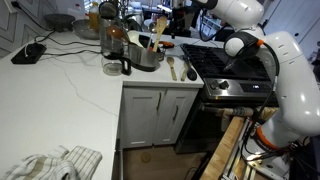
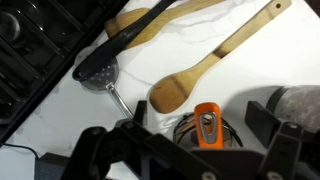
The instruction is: Remove the pot from the left front plate and move it on the rear left plate
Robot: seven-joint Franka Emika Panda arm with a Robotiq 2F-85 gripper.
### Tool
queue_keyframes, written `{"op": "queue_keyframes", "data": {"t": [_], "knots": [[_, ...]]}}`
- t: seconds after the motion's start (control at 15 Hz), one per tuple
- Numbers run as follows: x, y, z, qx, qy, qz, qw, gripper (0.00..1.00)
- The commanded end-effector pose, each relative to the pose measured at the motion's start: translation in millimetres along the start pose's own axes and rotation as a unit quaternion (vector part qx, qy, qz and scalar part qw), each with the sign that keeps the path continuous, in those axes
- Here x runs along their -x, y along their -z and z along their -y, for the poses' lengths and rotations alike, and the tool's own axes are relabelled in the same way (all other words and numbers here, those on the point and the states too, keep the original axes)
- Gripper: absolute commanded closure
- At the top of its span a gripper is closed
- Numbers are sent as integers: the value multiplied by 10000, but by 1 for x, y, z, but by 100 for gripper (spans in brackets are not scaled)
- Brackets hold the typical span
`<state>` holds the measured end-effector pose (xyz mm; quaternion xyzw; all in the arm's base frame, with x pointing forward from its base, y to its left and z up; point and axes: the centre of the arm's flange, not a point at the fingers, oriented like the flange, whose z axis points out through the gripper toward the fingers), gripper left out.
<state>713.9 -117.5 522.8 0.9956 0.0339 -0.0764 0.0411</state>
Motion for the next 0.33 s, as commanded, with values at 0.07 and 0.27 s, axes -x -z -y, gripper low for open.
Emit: {"op": "queue_keyframes", "data": {"t": [0.07, 0.27], "knots": [[-3, 3, 18, 118, 99, 29, 9999, 0], [-3, 3, 17, 148, 94, 41, 9998, 0]]}}
